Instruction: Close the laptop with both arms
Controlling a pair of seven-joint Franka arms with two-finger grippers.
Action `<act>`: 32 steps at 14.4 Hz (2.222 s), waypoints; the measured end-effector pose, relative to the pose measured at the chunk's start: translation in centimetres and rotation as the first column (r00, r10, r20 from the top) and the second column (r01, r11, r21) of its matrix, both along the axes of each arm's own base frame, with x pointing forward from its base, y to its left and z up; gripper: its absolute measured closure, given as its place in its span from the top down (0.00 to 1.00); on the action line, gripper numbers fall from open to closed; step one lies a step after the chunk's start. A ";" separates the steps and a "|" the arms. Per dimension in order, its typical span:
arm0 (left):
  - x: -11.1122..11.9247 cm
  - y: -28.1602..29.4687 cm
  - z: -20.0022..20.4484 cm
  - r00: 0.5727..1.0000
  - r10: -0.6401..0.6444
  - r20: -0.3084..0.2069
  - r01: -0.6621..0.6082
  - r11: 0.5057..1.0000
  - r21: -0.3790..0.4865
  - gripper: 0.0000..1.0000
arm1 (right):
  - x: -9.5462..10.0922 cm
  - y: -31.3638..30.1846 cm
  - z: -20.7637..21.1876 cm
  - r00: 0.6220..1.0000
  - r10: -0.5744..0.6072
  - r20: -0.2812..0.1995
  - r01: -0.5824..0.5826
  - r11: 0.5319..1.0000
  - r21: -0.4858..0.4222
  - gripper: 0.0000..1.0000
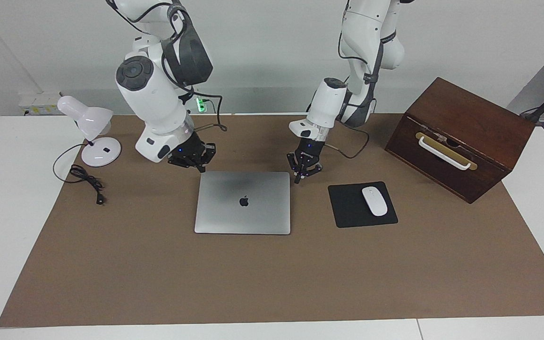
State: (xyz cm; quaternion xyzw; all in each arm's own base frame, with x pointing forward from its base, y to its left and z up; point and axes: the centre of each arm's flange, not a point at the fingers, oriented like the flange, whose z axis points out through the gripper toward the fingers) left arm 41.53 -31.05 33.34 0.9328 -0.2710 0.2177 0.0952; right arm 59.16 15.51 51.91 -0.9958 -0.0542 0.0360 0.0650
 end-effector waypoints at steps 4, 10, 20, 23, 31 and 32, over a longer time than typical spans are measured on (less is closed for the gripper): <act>-0.5 3.0 5.8 0.991 0.029 -0.134 -0.020 0.997 0.068 0.01 | -1.7 -2.3 3.1 1.000 -0.016 -0.002 0.016 0.999 -0.037 0.27; 0.4 8.5 17.3 0.951 0.105 -0.291 -0.065 0.988 0.143 0.10 | -4.5 -2.3 6.0 1.000 -0.001 0.002 0.001 0.998 -0.067 0.92; 3.9 20.5 25.2 0.862 0.326 -0.387 -0.271 0.943 0.191 1.00 | -4.7 -6.6 5.5 0.998 0.012 0.069 -0.002 0.989 -0.148 1.00; 4.9 25.4 26.0 0.832 0.411 -0.372 -0.366 0.911 0.188 1.00 | -4.1 -7.8 4.5 0.998 0.029 0.052 -0.021 0.988 -0.154 1.00; 5.6 30.2 28.0 0.799 0.506 -0.326 -0.444 0.861 0.248 1.00 | -4.1 -8.9 5.0 0.999 0.023 0.040 -0.015 0.984 -0.178 1.00; 6.0 30.5 28.5 0.792 0.510 -0.337 -0.445 0.859 0.254 1.00 | -4.1 -9.1 5.0 0.999 0.020 0.036 -0.013 0.984 -0.179 1.00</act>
